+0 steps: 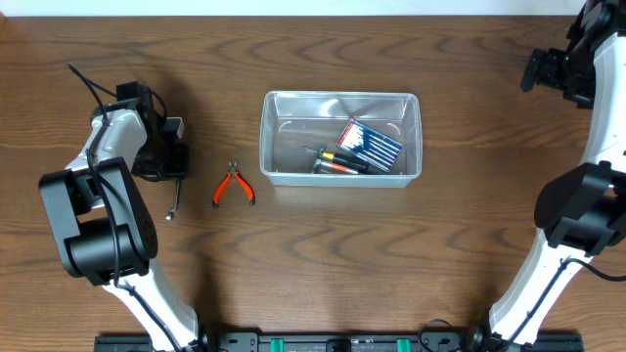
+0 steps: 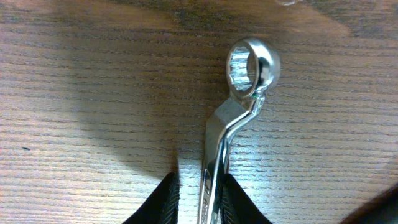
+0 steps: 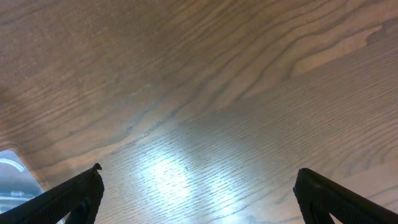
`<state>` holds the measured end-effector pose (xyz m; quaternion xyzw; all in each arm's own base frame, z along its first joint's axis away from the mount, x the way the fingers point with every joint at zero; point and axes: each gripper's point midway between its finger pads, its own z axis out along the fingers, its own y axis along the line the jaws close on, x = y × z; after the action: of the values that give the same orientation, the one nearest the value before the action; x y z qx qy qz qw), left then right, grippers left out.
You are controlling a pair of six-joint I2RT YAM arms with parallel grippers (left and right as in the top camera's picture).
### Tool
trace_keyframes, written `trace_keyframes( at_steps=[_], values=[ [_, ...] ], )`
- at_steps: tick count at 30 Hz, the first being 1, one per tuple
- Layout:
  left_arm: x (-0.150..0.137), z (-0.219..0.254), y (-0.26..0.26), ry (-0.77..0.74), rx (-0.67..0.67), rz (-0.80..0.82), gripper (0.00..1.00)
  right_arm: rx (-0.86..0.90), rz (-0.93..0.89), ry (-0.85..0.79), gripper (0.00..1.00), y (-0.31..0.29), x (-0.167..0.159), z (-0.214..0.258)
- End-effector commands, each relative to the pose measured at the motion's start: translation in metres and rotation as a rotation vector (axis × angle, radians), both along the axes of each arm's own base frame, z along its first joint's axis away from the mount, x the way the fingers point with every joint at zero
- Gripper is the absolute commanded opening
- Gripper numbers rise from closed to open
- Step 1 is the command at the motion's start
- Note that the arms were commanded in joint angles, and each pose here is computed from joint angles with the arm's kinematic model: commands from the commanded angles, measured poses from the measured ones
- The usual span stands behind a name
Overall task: Pack container
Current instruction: 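Close the left gripper on the wrench shaft below the ring end, then lift the wrench and carry it right toward the clear container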
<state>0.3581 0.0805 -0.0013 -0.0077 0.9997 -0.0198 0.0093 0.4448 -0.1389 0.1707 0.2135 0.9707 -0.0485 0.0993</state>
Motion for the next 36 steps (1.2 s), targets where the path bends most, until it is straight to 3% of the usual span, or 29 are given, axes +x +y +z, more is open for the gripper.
trace_keyframes(
  at_steps=[1,10,16,25,36],
  values=[
    [-0.0062,-0.0093,0.0009,0.029,-0.003,-0.005,0.19,-0.007,-0.017,-0.003,0.99,-0.0036,-0.0016,0.0021],
    [-0.0062,-0.0093,0.001,0.029,-0.003,-0.005,0.19,-0.007,-0.017,-0.003,0.99,-0.0036,-0.0016,0.0021],
    [-0.0062,-0.0093,0.0008,0.03,-0.003,-0.005,0.1,-0.007,-0.017,-0.003,0.99,-0.0036,-0.0016,0.0021],
    [-0.0057,-0.0093,0.001,0.027,-0.002,-0.005,0.06,-0.007,-0.017,-0.003,0.99,-0.0036,-0.0016,0.0021],
    [-0.0028,-0.0075,0.0017,0.02,0.0,0.006,0.06,-0.007,-0.017,-0.003,0.99,-0.0036,-0.0016,0.0021]
  ],
)
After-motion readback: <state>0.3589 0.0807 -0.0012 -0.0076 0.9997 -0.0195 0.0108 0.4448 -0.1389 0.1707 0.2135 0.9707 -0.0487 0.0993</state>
